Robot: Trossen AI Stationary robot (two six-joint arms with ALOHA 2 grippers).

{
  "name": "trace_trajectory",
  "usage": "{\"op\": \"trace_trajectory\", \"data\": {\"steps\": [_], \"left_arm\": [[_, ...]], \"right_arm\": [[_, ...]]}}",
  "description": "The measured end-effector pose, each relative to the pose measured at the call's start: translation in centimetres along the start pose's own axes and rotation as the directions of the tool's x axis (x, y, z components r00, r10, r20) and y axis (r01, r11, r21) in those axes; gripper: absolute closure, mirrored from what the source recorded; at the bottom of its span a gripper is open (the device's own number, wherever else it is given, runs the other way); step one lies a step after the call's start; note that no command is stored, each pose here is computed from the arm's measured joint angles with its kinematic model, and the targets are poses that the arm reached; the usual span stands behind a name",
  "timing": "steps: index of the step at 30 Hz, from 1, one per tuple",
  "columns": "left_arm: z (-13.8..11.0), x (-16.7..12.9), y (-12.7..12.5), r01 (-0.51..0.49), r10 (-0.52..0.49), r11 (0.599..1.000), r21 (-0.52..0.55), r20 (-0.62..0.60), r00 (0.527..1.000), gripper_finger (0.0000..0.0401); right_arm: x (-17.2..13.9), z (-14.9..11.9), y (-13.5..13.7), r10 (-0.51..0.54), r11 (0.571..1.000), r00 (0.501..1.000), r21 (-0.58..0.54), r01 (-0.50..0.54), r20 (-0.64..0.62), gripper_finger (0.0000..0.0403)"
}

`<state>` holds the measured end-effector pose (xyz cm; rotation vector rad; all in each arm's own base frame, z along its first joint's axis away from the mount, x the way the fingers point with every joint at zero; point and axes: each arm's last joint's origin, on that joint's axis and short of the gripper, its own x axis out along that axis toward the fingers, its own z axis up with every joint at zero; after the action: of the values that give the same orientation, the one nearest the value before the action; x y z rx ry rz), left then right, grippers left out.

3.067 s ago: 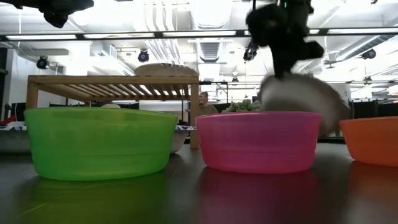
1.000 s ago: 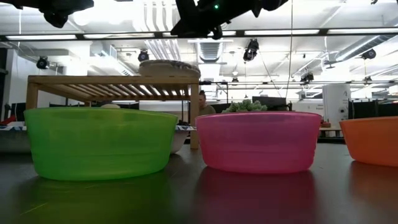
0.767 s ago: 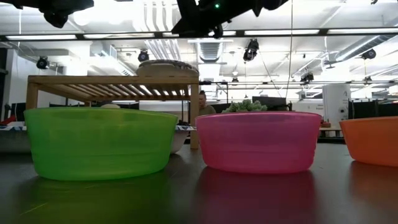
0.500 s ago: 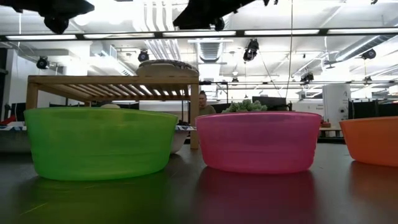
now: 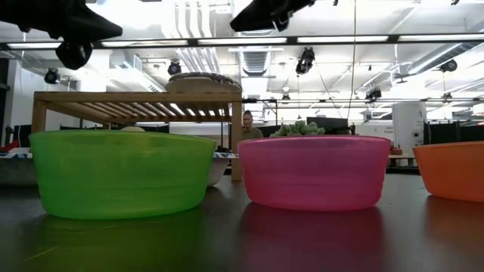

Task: Place and stack bowls onto a shelf
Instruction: Put the blue bowl on the shelf

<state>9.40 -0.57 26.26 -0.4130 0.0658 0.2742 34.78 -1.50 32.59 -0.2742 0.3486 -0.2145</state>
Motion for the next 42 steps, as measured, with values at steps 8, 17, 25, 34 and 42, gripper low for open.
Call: {"op": "trace_trajectory", "data": {"steps": [8, 17, 25, 34, 42], "left_arm": [[-0.4, 1.5, -1.0, 0.078, -0.084, 0.993, -0.085, -0.070, 0.994, 0.0401], [-0.4, 2.4, -1.8, 0.120, -0.153, 0.970, -0.213, -0.148, 0.977, 0.0401], [0.8, 2.9, -3.3, 0.157, -0.247, 0.913, -0.376, -0.204, 0.947, 0.0401], [0.5, 4.3, -5.5, 0.029, -0.305, 0.817, -0.575, -0.390, 0.869, 0.0401], [-0.7, 4.6, -8.5, -0.385, -0.213, 0.760, -0.524, -0.760, 0.614, 0.0401]], "right_arm": [[-2.4, -2.3, 0.3, 0.098, 0.995, 0.990, -0.013, -0.097, 0.099, 0.0306], [-6.3, -4.7, 0.2, 0.132, 0.991, 0.962, -0.033, -0.128, 0.237, 0.0318], [-8.5, -6.6, 0.1, 0.124, 0.992, 0.956, -0.004, -0.128, 0.265, 0.0326], [-9.1, -7.2, 0.1, 0.118, 0.993, 0.951, -0.030, -0.114, 0.285, 0.0329], [-9.1, -7.3, 0.2, 0.122, 0.993, 0.955, -0.039, -0.116, 0.269, 0.0335]]}}
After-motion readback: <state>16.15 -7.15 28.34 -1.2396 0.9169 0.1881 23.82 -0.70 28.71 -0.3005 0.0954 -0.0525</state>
